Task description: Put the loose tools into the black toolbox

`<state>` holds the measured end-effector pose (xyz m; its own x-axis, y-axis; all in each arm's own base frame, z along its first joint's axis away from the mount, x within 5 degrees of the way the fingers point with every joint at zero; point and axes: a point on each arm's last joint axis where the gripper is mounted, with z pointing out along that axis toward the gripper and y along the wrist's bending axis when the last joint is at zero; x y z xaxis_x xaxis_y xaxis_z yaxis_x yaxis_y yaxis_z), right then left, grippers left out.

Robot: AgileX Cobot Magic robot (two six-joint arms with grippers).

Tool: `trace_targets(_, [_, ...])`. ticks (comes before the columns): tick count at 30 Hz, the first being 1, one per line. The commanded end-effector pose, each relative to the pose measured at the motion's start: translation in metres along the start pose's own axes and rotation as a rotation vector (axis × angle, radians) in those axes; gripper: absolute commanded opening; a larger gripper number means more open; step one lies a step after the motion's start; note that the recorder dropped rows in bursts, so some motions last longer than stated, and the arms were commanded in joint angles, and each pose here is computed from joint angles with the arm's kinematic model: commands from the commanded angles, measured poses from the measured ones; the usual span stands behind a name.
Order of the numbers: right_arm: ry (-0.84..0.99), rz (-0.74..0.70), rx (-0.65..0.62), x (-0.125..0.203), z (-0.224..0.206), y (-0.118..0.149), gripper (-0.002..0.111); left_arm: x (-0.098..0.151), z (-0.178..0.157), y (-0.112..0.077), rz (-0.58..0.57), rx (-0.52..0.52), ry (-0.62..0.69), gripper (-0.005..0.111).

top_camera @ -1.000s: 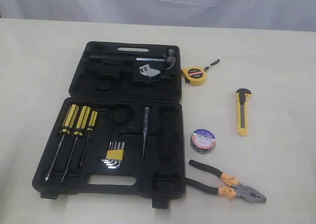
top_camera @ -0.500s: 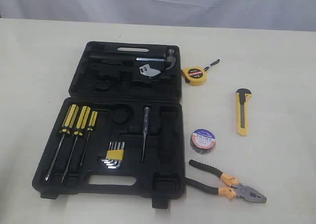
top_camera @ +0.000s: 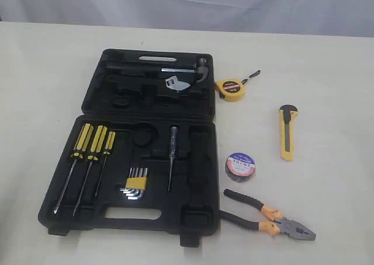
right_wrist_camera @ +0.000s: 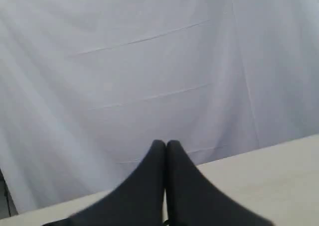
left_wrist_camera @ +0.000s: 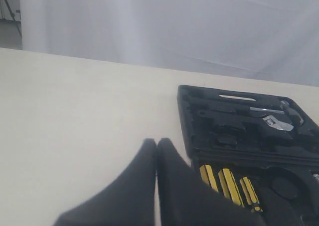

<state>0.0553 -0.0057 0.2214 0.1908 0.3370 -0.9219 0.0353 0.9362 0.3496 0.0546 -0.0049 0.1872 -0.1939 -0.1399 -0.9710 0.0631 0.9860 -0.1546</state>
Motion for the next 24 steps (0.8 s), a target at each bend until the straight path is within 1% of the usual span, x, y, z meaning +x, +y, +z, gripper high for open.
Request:
trace_targets(1, [0.141, 0.083, 0.048, -0.008, 0.002, 0.004, -0.001, -0.001, 0.000, 0.000, 0.007, 0.004, 0.000, 0.000])
trace_targets(3, [0.231, 0.100, 0.062, -0.019, 0.008, 0.010, -0.001, -0.001, 0.000, 0.000, 0.007, 0.004, 0.000, 0.000])
trace_targets(4, [0.284, 0.083, 0.056, -0.027, 0.012, 0.015, -0.001, -0.001, 0.000, 0.000, 0.007, 0.004, 0.000, 0.000])
trace_targets(6, [0.504, -0.083, -0.007, -0.050, 0.027, 0.033, -0.001, -0.001, 0.000, 0.000, 0.007, 0.004, 0.000, 0.000])
trace_targets(8, [0.682, -0.144, -0.050, -0.063, 0.040, 0.046, -0.001, -0.001, 0.000, 0.000, 0.007, 0.004, 0.000, 0.000])
trace_targets(9, [0.803, -0.168, -0.065, -0.065, 0.048, 0.052, -0.001, -0.001, 0.000, 0.000, 0.007, 0.004, 0.000, 0.000])
trace_targets(11, [0.986, -0.211, -0.091, -0.065, 0.067, 0.064, -0.001, -0.001, 0.000, 0.000, 0.007, 0.004, 0.000, 0.000])
trace_targets(14, [1.164, -0.299, -0.111, -0.064, 0.095, 0.078, -0.001, -0.001, 0.000, 0.000, 0.007, 0.004, 0.000, 0.000])
trace_targets(16, [1.243, -0.355, -0.124, -0.057, 0.115, 0.089, -0.001, -0.001, 0.000, 0.000, 0.007, 0.004, 0.000, 0.000])
trace_targets(19, [1.333, -0.419, -0.152, -0.038, 0.139, 0.104, -0.001, -0.001, 0.000, 0.000, 0.007, 0.004, 0.000, 0.000])
trace_targets(24, [1.497, -0.483, -0.176, 0.017, 0.166, 0.120, -0.001, -0.001, 0.000, 0.000, 0.007, 0.004, 0.000, 0.000])
